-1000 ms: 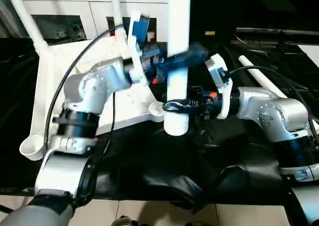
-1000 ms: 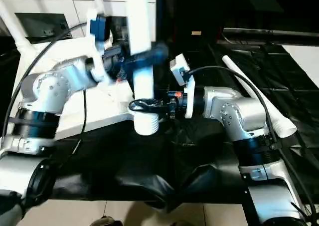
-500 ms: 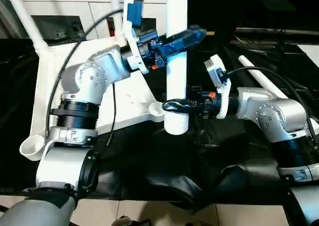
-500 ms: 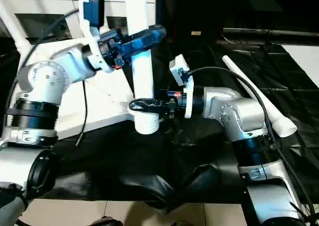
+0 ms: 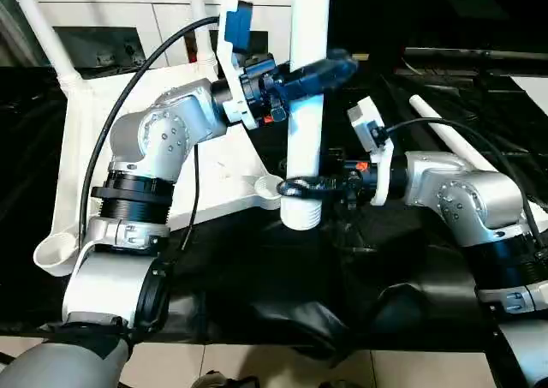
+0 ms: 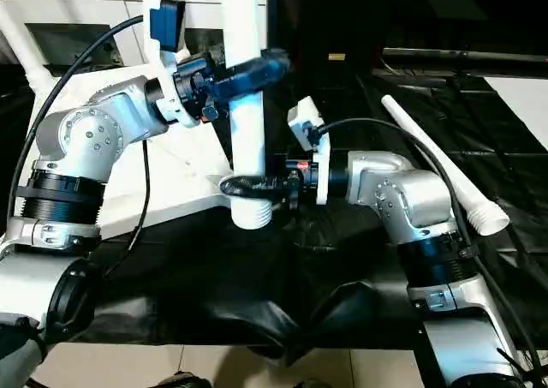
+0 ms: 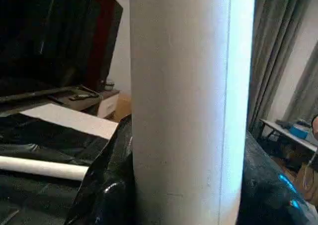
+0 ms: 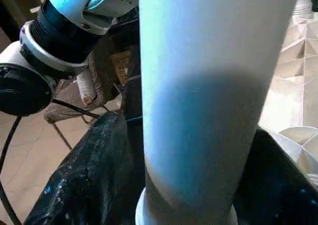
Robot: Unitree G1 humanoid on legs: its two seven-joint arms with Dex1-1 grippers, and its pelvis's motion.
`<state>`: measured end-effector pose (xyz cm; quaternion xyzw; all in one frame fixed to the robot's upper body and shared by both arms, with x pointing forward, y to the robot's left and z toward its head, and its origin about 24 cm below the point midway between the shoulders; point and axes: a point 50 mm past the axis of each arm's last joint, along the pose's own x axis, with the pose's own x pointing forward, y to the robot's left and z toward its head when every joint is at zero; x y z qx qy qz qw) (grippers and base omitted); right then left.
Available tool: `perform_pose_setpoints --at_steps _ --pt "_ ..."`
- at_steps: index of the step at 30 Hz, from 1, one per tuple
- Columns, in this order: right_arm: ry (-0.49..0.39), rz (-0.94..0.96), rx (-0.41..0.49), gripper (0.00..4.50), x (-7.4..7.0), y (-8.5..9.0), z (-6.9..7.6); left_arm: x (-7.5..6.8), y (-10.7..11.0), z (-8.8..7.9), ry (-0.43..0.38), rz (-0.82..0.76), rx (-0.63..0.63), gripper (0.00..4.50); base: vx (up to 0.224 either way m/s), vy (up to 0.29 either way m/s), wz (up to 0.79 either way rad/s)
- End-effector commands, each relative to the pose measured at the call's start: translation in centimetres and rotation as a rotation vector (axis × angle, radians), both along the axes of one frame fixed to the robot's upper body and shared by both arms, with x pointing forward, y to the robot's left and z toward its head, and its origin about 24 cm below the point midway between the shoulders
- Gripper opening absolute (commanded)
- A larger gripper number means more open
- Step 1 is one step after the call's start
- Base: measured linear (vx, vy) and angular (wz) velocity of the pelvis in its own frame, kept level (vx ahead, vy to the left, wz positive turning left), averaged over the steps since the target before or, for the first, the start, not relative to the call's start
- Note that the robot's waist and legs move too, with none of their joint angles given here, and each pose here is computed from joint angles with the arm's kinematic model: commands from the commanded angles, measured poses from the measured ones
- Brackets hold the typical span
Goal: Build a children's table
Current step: Pick table leg
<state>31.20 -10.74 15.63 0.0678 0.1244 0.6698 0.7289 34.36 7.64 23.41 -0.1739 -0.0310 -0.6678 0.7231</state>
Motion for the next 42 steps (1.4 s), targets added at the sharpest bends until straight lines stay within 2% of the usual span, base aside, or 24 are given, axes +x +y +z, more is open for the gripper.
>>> perform_pose_setpoints --at_steps 1,14,17,19,20,25,29,31,34,35,38,42 --pt "-0.039 0.023 0.001 3.19 0.0 0.4 0.6 -0.2 0.0 0.2 -0.032 -0.008 0.017 1.8 0.0 0.0 0.0" --pt "-0.031 0.013 0.011 3.19 0.3 0.4 0.7 -0.5 -0.1 0.0 -0.045 -0.036 0.03 1.8 0.0 0.0 0.0" --pt "-0.017 0.017 0.015 2.79 0.2 0.4 0.6 -0.5 -0.1 -0.1 -0.045 -0.032 0.031 1.8 0.0 0.0 0.0" --pt "-0.011 0.023 0.017 2.69 0.1 0.4 0.5 -0.4 0.0 -0.1 -0.044 -0.026 0.031 1.8 0.0 0.0 0.0" --pt "-0.009 0.024 0.017 2.48 0.1 0.5 0.5 -0.4 0.0 -0.1 -0.043 -0.024 0.032 1.8 0.0 0.0 0.0" --pt "-0.002 0.03 0.02 2.05 -0.1 0.5 0.4 -0.3 0.0 -0.2 -0.039 -0.013 0.03 1.8 0.0 0.0 0.0" --pt "0.0 0.028 0.023 1.91 -0.1 0.4 0.3 -0.1 0.0 -0.3 -0.033 0.017 0.027 1.8 0.0 0.0 0.0" --pt "0.003 0.02 0.029 1.89 -0.2 0.3 0.2 0.1 0.0 -0.3 -0.004 0.027 0.001 2.36 0.0 0.0 0.0" --pt "0.003 0.013 0.032 1.88 -0.2 0.2 0.1 -0.1 0.0 -0.3 0.017 -0.008 -0.018 2.53 0.0 0.0 0.0" --pt "0.004 0.006 0.037 1.86 -0.2 0.1 0.0 0.0 0.0 -0.4 0.008 0.012 -0.013 2.78 0.0 0.0 0.0" --pt "0.004 -0.012 0.056 1.86 -0.2 0.0 0.0 0.3 -0.2 -0.6 -0.024 0.067 -0.035 2.96 0.0 0.0 0.0" --pt "0.003 -0.022 0.09 1.86 -0.3 -0.1 0.1 0.6 -0.1 -0.1 0.004 0.09 -0.202 2.97 0.0 0.0 0.0"
